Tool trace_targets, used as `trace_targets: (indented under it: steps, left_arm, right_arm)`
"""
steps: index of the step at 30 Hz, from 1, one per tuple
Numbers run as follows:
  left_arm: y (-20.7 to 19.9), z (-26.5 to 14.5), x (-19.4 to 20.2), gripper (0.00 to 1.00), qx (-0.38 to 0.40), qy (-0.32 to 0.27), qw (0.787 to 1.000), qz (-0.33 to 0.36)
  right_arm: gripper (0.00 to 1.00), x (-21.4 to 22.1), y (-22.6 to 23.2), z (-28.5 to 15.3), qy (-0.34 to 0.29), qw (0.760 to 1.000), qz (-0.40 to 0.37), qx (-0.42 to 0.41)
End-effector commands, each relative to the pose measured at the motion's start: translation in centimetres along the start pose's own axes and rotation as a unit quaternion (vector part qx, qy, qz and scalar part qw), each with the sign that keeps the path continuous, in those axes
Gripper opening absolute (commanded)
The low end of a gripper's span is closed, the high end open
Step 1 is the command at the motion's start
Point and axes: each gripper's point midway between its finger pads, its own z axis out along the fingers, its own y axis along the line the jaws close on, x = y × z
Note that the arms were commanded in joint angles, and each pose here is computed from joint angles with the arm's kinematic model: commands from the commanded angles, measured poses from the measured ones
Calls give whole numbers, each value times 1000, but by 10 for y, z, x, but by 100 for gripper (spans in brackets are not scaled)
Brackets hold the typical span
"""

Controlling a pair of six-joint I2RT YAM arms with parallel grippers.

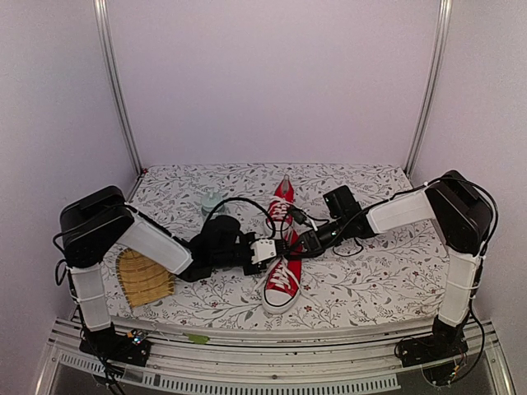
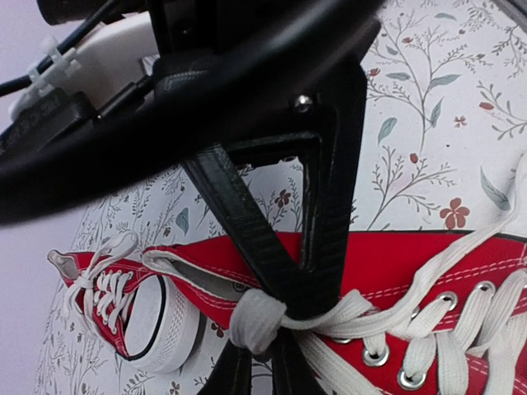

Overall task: Tie the shoes
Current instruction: Cross the half-tied shoelace with the shoelace loop.

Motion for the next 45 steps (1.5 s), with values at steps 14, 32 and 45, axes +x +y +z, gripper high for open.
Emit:
trace_targets:
  steps: [14,32,45]
  left_arm:
    - [-10,7,0,5,26,-2,1000,-2]
    - [1,-4,0,6,3,3,1000,-9]
    - [6,-14,10,19,8,26,1000,0]
  right_arm:
    - [11,1,-10,11,16,1000,9,6]
    - [1,-9,-5,2,11,999,-10,34]
    - [1,-9,-2,-19,16,998,-19,59]
